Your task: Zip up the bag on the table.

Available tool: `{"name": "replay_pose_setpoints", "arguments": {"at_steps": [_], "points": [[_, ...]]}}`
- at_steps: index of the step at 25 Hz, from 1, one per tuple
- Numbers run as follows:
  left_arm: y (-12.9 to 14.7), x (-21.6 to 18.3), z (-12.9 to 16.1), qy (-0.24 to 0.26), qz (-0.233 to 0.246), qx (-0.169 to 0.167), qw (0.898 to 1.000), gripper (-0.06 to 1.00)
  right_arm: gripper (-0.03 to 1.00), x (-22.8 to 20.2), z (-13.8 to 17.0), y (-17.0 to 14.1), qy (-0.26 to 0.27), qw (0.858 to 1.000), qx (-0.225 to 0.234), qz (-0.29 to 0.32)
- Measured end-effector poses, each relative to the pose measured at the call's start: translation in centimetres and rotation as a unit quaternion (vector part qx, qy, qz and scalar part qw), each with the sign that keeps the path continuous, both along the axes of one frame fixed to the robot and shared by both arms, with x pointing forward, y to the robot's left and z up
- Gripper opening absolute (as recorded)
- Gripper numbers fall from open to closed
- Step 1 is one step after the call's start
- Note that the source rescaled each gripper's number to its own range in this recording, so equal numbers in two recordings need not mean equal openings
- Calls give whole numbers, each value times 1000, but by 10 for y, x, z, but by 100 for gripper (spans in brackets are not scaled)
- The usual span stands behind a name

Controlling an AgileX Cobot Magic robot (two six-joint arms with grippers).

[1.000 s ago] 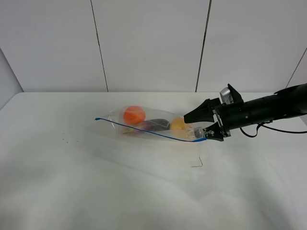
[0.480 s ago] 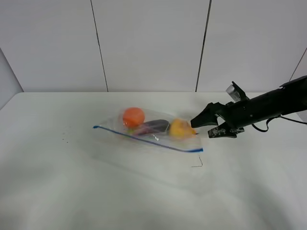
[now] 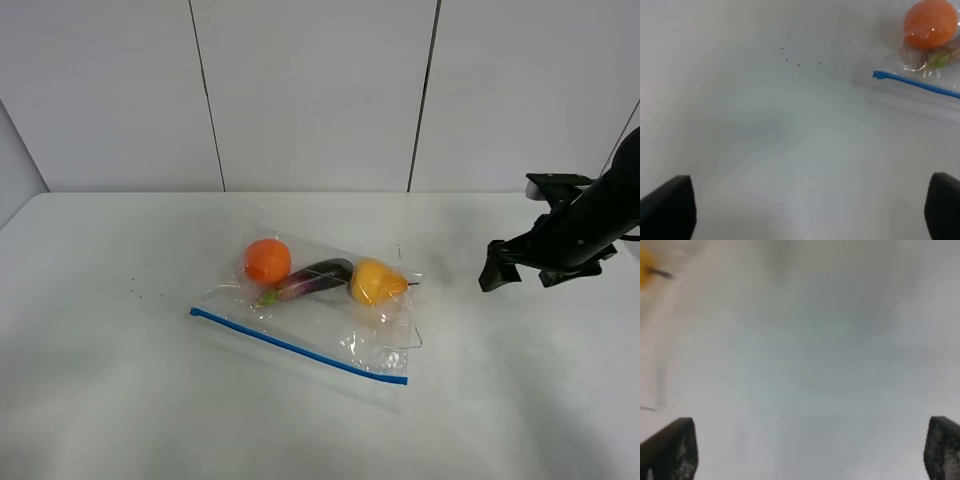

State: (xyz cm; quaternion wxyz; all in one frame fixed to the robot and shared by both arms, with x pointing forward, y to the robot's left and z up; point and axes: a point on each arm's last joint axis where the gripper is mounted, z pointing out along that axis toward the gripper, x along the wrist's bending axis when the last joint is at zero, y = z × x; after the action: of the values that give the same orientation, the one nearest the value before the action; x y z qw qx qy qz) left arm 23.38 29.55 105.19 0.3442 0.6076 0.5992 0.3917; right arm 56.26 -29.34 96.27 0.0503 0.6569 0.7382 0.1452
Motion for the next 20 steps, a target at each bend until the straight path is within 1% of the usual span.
{"name": "replay_pose_setpoints", "arguments": {"at_steps": [2, 5, 9, 12, 16, 20], "points": [[0, 0, 0, 0, 0, 0, 1000, 100, 100, -4, 7, -3, 1, 1000, -20, 2], [0, 0, 0, 0, 0, 0, 1000, 100, 100, -15, 21, -5, -1, 999, -36, 9], [0, 0, 0, 0, 0, 0, 1000, 100, 100, -38, 43, -6, -28, 998, -48, 14], [0, 0, 0, 0, 0, 0, 1000, 100, 100, -65, 58, -7, -44, 997, -55, 18], [0, 0, 0, 0, 0, 0, 1000, 100, 100, -104, 76, -6, -80, 995, -59, 11], [0, 0, 0, 0, 0, 0, 1000, 100, 100, -140, 90, -5, -127, 990, -51, -16]]}}
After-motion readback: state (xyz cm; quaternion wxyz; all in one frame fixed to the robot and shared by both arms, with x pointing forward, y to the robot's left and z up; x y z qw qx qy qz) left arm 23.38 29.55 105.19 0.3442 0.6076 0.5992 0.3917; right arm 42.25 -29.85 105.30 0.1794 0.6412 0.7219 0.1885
